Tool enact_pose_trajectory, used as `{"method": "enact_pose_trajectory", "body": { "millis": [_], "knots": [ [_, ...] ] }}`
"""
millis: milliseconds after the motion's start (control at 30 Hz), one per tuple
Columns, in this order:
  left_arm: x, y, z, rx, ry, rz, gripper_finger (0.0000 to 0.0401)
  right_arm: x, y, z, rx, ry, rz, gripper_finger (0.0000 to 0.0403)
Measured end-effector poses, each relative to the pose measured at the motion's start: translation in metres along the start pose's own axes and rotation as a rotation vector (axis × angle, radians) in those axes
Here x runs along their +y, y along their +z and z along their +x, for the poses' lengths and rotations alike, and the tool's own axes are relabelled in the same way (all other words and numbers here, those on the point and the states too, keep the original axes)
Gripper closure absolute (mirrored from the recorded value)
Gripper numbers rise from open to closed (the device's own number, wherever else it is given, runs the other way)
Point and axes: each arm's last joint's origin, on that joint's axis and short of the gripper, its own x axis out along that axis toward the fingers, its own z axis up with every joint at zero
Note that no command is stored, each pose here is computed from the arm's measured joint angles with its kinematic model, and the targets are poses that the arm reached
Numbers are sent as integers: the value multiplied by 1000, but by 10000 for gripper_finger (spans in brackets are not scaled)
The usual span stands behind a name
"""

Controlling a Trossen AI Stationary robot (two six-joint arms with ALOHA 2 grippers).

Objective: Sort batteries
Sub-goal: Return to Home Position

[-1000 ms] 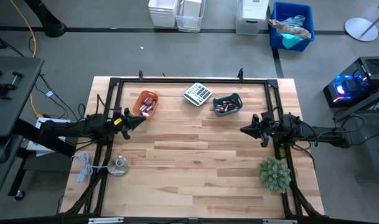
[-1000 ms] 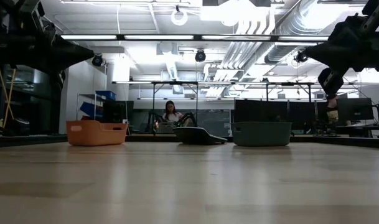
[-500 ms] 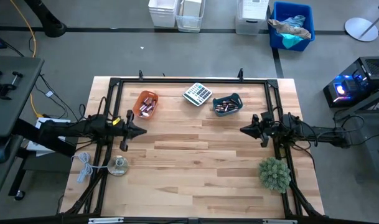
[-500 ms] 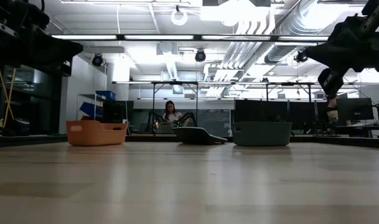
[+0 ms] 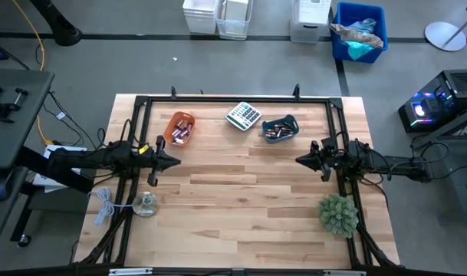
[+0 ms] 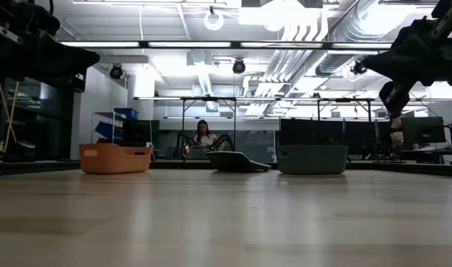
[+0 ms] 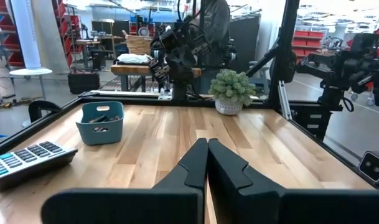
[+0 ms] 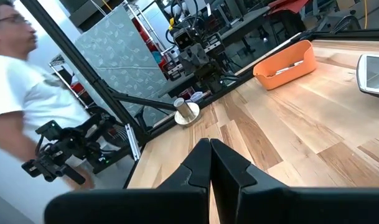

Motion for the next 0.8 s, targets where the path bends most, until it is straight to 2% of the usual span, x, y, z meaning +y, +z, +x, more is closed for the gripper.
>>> {"method": "enact_pose_trajectory", "body": {
  "millis": [800],
  "knots": [
    [-2,0,0,3,-12,-1,401,0,0,0,0,0,0,402]
  ]
}}
